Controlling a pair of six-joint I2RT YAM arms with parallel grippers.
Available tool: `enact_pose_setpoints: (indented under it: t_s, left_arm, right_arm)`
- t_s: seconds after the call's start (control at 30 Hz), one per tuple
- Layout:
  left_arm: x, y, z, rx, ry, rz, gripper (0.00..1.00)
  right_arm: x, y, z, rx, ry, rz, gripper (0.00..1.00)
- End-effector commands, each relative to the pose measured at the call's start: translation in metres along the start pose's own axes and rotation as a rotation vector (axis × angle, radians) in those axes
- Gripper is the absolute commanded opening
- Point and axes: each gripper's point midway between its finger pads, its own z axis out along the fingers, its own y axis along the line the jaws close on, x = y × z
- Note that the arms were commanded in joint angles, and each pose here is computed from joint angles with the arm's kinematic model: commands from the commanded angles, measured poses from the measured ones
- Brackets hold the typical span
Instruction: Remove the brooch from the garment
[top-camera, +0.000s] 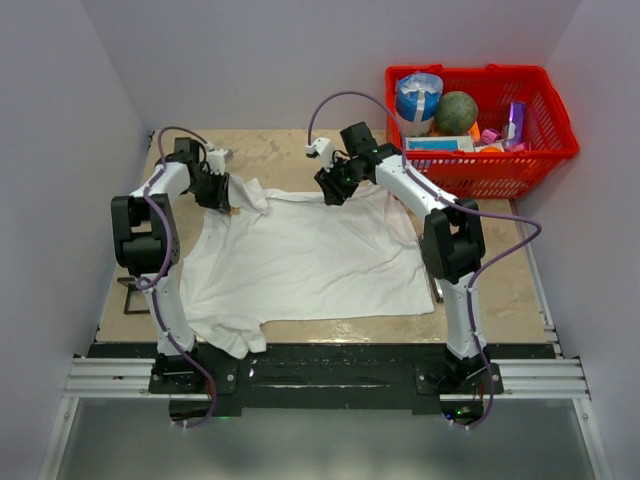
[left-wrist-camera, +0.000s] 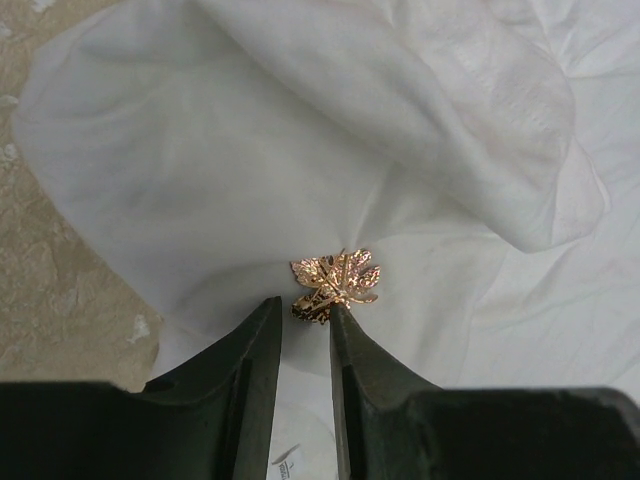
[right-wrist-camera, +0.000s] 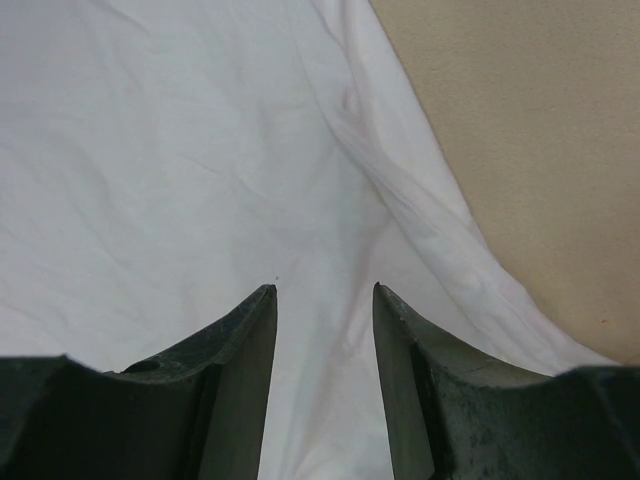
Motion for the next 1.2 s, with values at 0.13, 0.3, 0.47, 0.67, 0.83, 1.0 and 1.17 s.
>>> enact_pose_setpoints:
  t_s: [0.13,0.3,0.47,0.67,0.83,1.0,1.17]
  left_arm:
    - [-0.031,-0.006,-0.012,-0.047,-0.091,0.185,0.24]
    - [-0.035,-0.014,-0.003,-0.046,-0.088,0.242,0.23]
    - [-0.036,-0.021,0.000,-0.050,-0.082,0.288,0.20]
    - [-0.029,-0.017,0.004,-0.063,-0.052,0.293,0.17]
    - [-0.025,-0.014,0.007,-0.076,-0.030,0.307,0.09]
    - [-0.032,-0.021,0.002,-0.059,-0.044,0.314,0.00]
    - [-0.038,-0.029,-0.006,-0.049,-0.052,0.326,0.00]
  right_arm:
    - [-0.012,0.004,-0.007,0.006,-0.027,0.012,0.46]
    - [-0.009,0.003,-0.006,0.009,-0.020,0.007,0.46]
    - [-0.006,0.003,-0.003,0.008,-0.013,0.010,0.46]
    - [-0.006,0.002,-0.001,0.011,-0.013,0.011,0.46]
    - [-0.003,0.000,0.002,0.016,-0.005,0.013,0.46]
    - [-0.006,-0.001,0.002,0.024,-0.011,0.010,0.46]
    - [-0.003,-0.003,0.002,0.031,-0.005,0.008,0.45]
